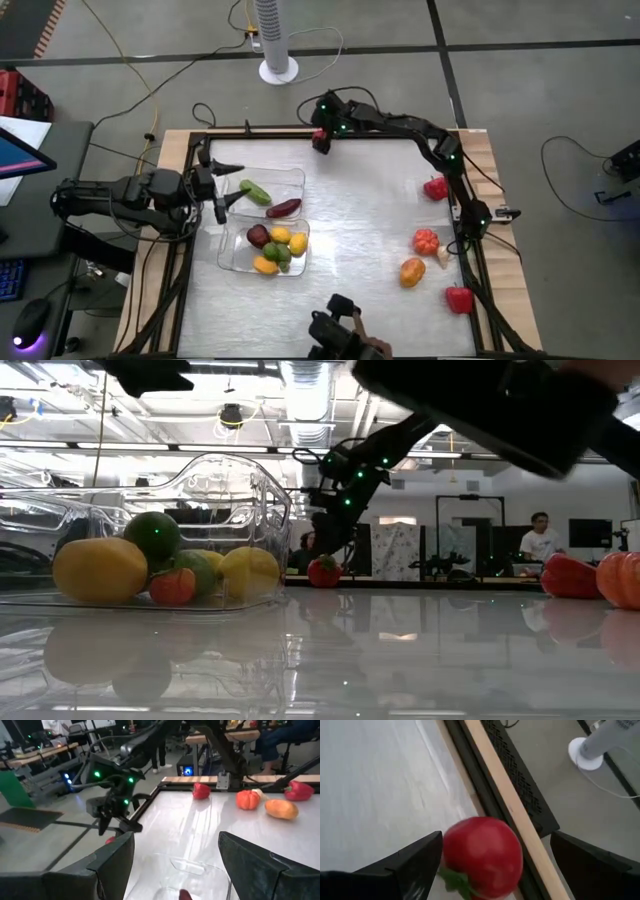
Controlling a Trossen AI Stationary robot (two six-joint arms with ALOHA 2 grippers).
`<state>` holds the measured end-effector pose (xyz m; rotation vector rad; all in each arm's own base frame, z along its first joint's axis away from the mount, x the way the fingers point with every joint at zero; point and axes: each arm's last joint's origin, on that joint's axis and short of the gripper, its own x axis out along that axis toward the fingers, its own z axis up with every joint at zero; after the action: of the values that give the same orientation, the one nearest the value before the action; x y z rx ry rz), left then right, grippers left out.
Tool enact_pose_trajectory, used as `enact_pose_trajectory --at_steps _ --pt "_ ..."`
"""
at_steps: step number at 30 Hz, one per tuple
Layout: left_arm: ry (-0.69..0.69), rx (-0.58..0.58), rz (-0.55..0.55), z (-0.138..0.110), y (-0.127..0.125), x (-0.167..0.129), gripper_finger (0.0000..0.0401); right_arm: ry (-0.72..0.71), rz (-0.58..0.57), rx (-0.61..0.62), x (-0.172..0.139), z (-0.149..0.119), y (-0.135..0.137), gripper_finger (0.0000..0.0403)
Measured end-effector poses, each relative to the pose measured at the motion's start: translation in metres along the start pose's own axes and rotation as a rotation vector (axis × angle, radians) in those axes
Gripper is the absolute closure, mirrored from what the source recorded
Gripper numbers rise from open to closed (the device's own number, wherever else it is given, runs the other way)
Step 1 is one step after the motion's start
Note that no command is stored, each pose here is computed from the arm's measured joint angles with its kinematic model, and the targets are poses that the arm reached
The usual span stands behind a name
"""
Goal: Sort produce into baskets
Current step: Put the red tomato into the bottom transparent bin
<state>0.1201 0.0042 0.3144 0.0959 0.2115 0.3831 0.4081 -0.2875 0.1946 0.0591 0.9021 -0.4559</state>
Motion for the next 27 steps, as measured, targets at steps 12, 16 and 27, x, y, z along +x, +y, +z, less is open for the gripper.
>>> enact_pose_trajectory --at_steps 12,16,27 --pt "0.021 -0.008 -0.002 -0.002 0.0 0.0 0.0126 0.088 0.133 0.029 0.003 -0.009 -0.001 0.0042" --pt "0.021 -0.006 -0.002 -0.002 0.0 0.0 0.0126 0.093 0.139 0.038 0.003 -0.011 -0.005 0.0074" --pt "0.022 0.002 -0.002 -0.002 0.0 0.0 0.0126 0.17 0.148 0.041 -0.001 -0.017 -0.003 0.0148"
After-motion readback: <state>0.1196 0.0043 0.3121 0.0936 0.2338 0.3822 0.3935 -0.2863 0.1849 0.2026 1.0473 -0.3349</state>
